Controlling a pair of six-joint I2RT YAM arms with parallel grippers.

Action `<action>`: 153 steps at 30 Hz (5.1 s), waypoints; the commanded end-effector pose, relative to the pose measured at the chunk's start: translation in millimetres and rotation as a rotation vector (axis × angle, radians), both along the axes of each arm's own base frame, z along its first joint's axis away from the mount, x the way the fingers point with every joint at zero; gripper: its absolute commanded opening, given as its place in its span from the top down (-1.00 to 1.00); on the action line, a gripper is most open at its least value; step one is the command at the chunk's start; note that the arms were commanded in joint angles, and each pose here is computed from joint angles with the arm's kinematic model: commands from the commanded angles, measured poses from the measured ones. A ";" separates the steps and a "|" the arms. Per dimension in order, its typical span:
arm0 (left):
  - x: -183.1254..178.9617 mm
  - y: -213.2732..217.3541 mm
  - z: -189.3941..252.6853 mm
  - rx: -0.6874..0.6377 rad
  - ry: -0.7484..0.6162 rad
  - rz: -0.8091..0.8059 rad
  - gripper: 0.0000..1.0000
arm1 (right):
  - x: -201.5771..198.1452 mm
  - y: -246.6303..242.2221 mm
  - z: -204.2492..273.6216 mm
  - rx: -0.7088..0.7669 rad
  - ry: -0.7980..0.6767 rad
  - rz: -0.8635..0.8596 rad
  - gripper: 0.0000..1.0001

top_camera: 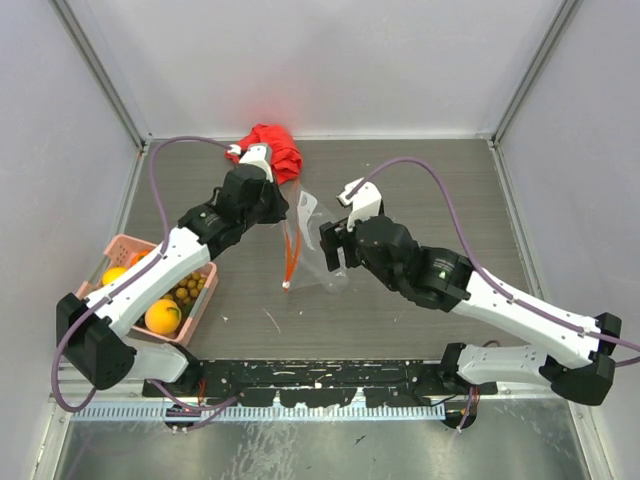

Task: Place the food in the zip-top bag and seal the zipper
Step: Open the zipper of the food storage bag at the center of the board.

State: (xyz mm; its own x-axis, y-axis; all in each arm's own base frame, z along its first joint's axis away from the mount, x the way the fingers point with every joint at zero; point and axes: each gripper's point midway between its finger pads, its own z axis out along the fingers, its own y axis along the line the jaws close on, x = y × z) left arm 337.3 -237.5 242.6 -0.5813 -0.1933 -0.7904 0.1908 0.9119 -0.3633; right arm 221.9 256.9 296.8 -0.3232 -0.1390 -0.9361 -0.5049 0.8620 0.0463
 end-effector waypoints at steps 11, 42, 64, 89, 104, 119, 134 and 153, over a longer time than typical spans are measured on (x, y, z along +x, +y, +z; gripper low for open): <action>-15.1 -5.7 63.8 -0.086 -0.177 -0.007 1.00 | 42.4 52.2 -2.8 0.105 0.001 -0.140 -0.61; -30.2 8.4 20.7 -0.012 -0.052 0.053 1.00 | 88.6 37.7 -72.4 0.066 0.030 -0.254 0.56; -50.5 -26.2 -18.5 -0.191 0.047 0.068 0.15 | 79.1 42.2 -59.7 0.164 -0.032 -0.261 0.97; -52.9 32.0 -38.2 0.145 0.033 0.163 1.00 | 82.8 -3.2 -67.7 0.033 0.010 -0.314 0.61; -59.9 -0.1 -15.2 0.095 0.026 0.032 1.00 | 95.5 38.4 -50.2 0.071 -0.021 -0.190 -0.03; -51.4 47.3 -1.5 0.271 -0.063 0.177 1.00 | 135.4 -29.3 -41.6 -0.047 -0.091 -0.491 0.26; -26.0 15.8 23.6 0.251 -0.119 0.132 1.00 | 119.8 3.3 -35.9 0.063 -0.009 -0.248 0.18; -16.0 1.4 4.4 0.273 -0.069 0.132 1.00 | 98.0 -12.1 -44.3 0.019 0.052 -0.227 -0.05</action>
State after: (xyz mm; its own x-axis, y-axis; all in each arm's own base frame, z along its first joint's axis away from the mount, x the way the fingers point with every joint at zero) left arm 312.8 -226.9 224.0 -0.5522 0.0309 -0.8331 0.0911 0.9956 -0.0234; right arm 320.7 251.9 239.7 -0.4080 -0.0742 -0.9099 -0.3191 0.9454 0.0660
